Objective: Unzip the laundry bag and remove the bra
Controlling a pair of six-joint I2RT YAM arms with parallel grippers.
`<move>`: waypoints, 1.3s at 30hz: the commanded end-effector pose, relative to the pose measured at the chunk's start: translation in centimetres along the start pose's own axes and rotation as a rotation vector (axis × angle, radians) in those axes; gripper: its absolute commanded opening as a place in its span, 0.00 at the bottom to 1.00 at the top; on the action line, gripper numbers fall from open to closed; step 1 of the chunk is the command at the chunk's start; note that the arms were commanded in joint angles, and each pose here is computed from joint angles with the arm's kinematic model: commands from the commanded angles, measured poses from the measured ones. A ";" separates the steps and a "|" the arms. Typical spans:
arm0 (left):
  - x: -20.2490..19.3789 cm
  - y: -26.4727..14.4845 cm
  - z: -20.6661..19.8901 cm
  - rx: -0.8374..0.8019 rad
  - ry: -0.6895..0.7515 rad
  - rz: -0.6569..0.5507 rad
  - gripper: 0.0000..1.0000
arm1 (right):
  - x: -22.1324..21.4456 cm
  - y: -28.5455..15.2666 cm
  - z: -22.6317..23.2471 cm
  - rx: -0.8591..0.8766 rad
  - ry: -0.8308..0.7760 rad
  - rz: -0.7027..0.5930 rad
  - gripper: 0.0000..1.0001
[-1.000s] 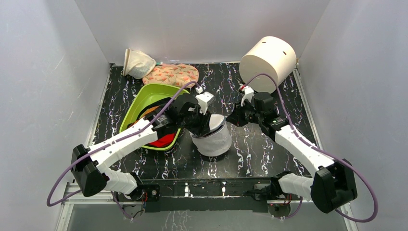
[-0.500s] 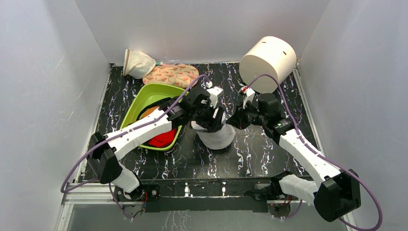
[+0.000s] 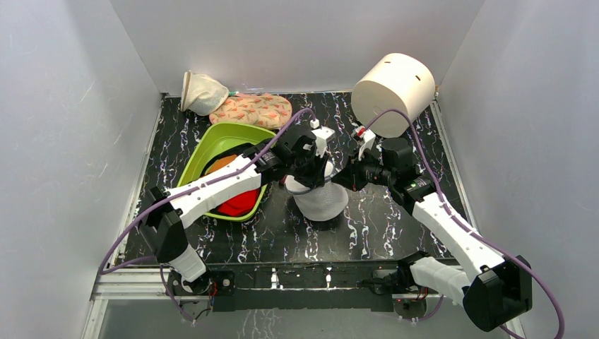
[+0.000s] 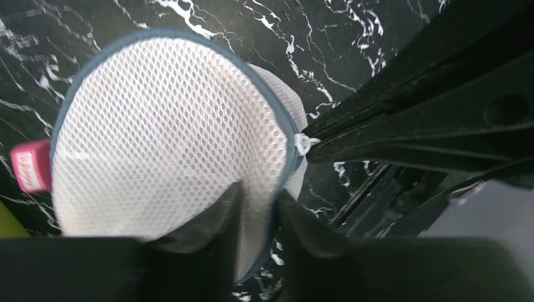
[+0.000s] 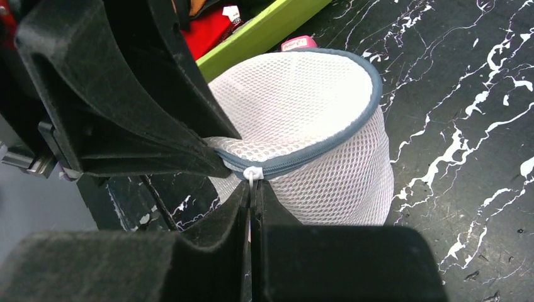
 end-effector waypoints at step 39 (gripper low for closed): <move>0.4 -4.0 -0.7 0.021 0.082 -0.023 0.30 | 1.7 0.9 -1.7 -0.043 -0.036 -0.067 0.00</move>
Point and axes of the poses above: each gripper's point midway between its finger pads, its own y axis out along the fingers, its own z axis along the line the jaws close on, x = y × z, the point moved 8 cm from there along -y, back along the fingers, and after that the axes turned 11 degrees about -y, right-handed, at the moved point
